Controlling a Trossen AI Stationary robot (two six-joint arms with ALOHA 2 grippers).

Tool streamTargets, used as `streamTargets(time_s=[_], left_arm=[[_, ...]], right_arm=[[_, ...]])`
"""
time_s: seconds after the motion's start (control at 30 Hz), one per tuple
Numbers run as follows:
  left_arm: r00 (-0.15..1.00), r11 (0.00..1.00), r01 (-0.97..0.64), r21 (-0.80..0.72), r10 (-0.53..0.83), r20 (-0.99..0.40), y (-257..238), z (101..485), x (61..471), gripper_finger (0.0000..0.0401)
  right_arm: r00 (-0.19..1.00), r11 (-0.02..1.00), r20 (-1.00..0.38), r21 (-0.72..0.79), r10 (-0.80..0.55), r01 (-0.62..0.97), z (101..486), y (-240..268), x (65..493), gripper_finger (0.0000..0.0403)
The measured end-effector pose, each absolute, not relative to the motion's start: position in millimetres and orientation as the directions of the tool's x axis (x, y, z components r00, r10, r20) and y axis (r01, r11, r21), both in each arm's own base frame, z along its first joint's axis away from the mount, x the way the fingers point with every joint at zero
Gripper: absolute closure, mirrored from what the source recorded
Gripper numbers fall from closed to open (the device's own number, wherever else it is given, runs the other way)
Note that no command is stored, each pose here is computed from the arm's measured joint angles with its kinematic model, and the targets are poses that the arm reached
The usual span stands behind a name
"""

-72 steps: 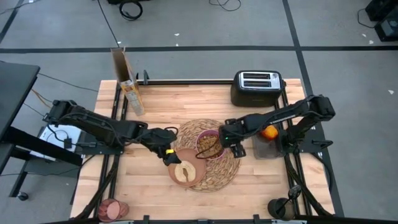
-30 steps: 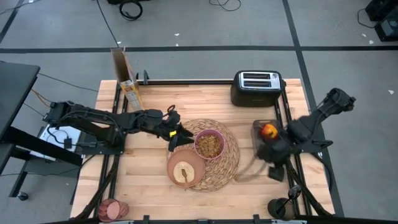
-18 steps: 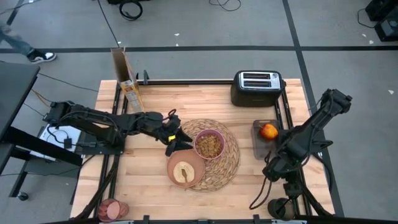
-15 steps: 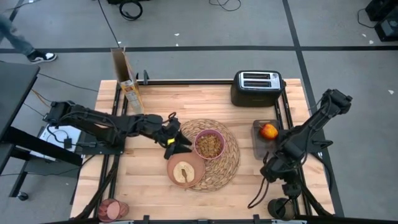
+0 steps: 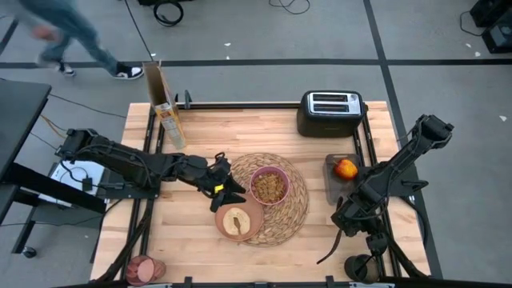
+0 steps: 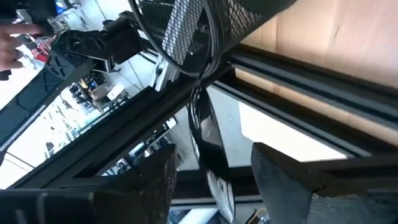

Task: Arrange a breakfast setting
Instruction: Put the black spoon on the brown placemat to the right side of the pink bowl

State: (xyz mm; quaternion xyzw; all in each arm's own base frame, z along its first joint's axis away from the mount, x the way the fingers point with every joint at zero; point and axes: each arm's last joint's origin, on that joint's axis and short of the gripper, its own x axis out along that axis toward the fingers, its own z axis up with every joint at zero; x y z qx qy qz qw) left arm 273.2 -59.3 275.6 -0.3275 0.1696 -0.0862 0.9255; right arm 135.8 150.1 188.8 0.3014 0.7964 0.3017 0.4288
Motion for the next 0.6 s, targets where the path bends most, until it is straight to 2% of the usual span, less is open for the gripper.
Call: streamTargets(time_s=[0.3,0.6], left_arm=[[0.931,0.760,0.030,-0.650,-0.258,-0.257,-59.3,275.6,273.3,0.0191],[0.935,0.762,0.022,-0.647,-0.245,-0.257,-58.8,275.6,273.4,0.0191]], right_arm=[[-0.445,0.618,-0.493,0.762,0.748,0.195,185.1,150.4,136.0,0.0279],[-0.452,0.524,-0.399,0.829,0.798,0.193,191.2,157.1,141.8,0.0387]])
